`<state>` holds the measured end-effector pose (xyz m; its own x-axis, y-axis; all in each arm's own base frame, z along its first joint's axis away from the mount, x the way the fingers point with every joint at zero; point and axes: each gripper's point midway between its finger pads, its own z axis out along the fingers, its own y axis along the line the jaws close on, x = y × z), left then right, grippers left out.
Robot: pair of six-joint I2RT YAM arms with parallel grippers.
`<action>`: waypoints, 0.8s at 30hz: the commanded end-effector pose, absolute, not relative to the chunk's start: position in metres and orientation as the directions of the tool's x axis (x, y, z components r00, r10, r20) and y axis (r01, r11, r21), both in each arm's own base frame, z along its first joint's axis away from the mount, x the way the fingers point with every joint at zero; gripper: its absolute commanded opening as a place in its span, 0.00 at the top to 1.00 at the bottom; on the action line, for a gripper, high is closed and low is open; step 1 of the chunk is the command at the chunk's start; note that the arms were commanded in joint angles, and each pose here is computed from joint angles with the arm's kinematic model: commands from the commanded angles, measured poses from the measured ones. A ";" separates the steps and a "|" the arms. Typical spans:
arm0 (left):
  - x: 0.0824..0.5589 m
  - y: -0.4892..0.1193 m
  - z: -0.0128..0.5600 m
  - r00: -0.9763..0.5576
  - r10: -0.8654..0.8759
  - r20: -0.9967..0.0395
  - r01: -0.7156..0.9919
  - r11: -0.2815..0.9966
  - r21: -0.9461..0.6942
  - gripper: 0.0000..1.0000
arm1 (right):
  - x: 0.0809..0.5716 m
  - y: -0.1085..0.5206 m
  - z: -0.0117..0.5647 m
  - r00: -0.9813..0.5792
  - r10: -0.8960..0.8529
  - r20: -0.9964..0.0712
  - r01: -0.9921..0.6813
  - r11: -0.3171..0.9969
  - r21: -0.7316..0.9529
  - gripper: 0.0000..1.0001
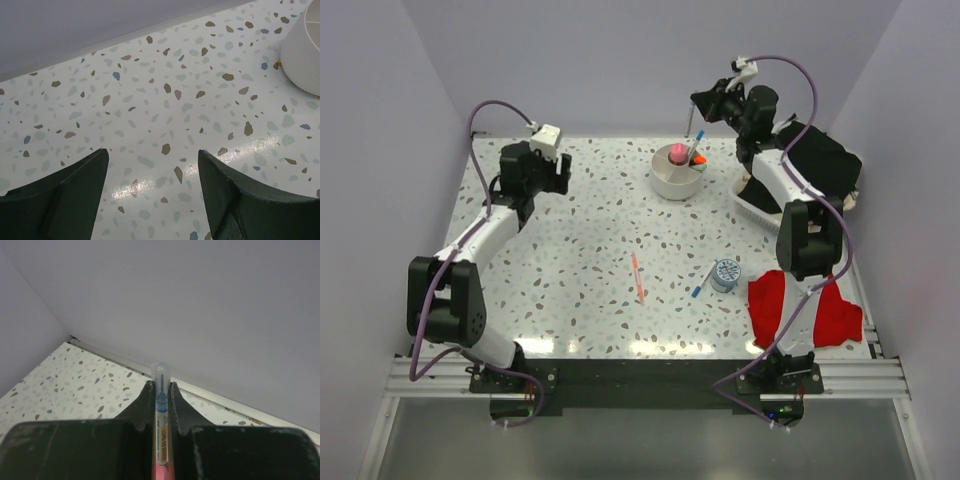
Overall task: Sort the stationery into containers
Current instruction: Place the pen in the storage box.
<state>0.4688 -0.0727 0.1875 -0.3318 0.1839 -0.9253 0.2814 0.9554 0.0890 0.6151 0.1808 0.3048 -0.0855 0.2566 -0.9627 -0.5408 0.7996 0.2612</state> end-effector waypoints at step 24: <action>0.490 -0.090 0.206 -0.264 0.224 -0.938 0.293 0.945 0.144 0.23 | 0.614 0.160 0.251 -0.044 0.047 -0.998 -0.488 0.870 0.063 1.00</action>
